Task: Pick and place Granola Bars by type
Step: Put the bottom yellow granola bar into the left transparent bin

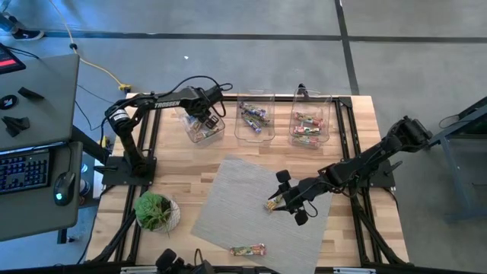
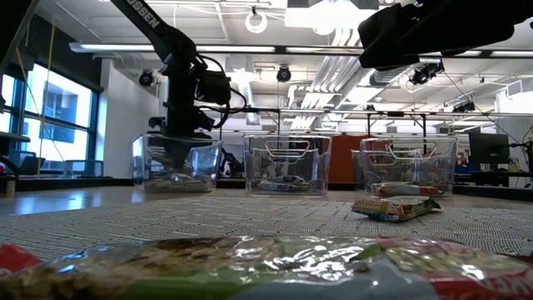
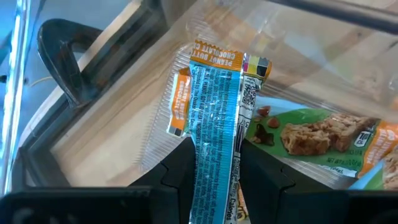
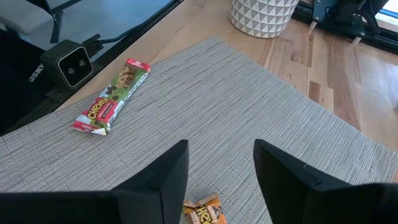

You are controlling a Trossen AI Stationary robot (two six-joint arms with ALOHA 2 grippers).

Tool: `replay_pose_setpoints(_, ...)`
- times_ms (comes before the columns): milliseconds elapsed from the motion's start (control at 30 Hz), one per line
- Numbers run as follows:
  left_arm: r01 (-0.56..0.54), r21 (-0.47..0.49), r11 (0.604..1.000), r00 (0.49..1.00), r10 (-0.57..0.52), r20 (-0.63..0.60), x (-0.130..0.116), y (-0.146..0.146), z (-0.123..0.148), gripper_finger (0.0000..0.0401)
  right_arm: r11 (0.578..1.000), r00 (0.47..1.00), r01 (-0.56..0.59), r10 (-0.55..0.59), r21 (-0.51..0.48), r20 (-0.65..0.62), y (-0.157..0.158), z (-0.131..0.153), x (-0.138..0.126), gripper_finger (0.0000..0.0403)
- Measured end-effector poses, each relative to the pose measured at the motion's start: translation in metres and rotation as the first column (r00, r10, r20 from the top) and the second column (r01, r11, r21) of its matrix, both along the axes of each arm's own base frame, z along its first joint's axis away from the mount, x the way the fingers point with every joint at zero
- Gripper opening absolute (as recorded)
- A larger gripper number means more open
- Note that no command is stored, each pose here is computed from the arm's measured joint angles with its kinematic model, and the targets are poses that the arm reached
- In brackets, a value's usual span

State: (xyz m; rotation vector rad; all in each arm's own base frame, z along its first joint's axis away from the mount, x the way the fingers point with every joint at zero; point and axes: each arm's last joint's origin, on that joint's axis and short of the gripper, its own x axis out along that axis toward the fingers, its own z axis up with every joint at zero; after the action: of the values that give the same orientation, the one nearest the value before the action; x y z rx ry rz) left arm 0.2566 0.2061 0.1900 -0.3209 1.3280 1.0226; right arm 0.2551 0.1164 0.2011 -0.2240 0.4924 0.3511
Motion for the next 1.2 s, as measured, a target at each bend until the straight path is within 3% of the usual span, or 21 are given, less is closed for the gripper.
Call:
replay_pose_setpoints(133,0.015,-0.002,1.000,1.000,-0.015,-0.007,0.0000,0.0000,0.0000,0.0102,1.000,1.000,-0.003,0.003,-0.007,0.003,0.0000,0.0000,0.0000,0.0165)
replay_pose_setpoints(333,-0.042,0.039,0.998,0.999,0.042,0.007,0.0003,0.0012,0.0006,0.0102,0.975,0.993,-0.088,0.101,-0.204,0.056,-0.0007,0.0000,0.0003,0.0165)
replay_pose_setpoints(667,-0.044,-0.036,0.998,0.996,0.047,0.071,0.0021,-0.0005,-0.0004,0.0102,0.976,0.994,-0.086,0.099,-0.201,0.055,-0.0007,0.0000,0.0003,0.0165)
replay_pose_setpoints(800,-0.135,0.063,0.989,0.989,0.132,0.062,0.0002,0.0041,0.0012,0.0102,0.976,0.994,-0.086,0.099,-0.201,0.055,-0.0007,0.0000,0.0002,0.0165)
replay_pose_setpoints(967,-0.098,0.046,0.994,0.995,0.096,0.030,-0.0010,0.0031,0.0007,0.0102,0.976,0.994,-0.086,0.099,-0.201,0.055,-0.0007,0.0000,0.0003,0.0165)
replay_pose_setpoints(1067,-0.070,-0.021,0.997,0.994,0.072,0.079,0.0013,0.0017,-0.0001,0.0102,0.976,0.994,-0.086,0.099,-0.201,0.055,-0.0007,0.0000,0.0003,0.0165)
replay_pose_setpoints(1200,-0.050,-0.039,0.998,0.995,0.053,0.087,0.0018,0.0016,-0.0003,0.0102,0.976,0.993,-0.087,0.100,-0.201,0.055,-0.0006,0.0000,0.0002,0.0166)
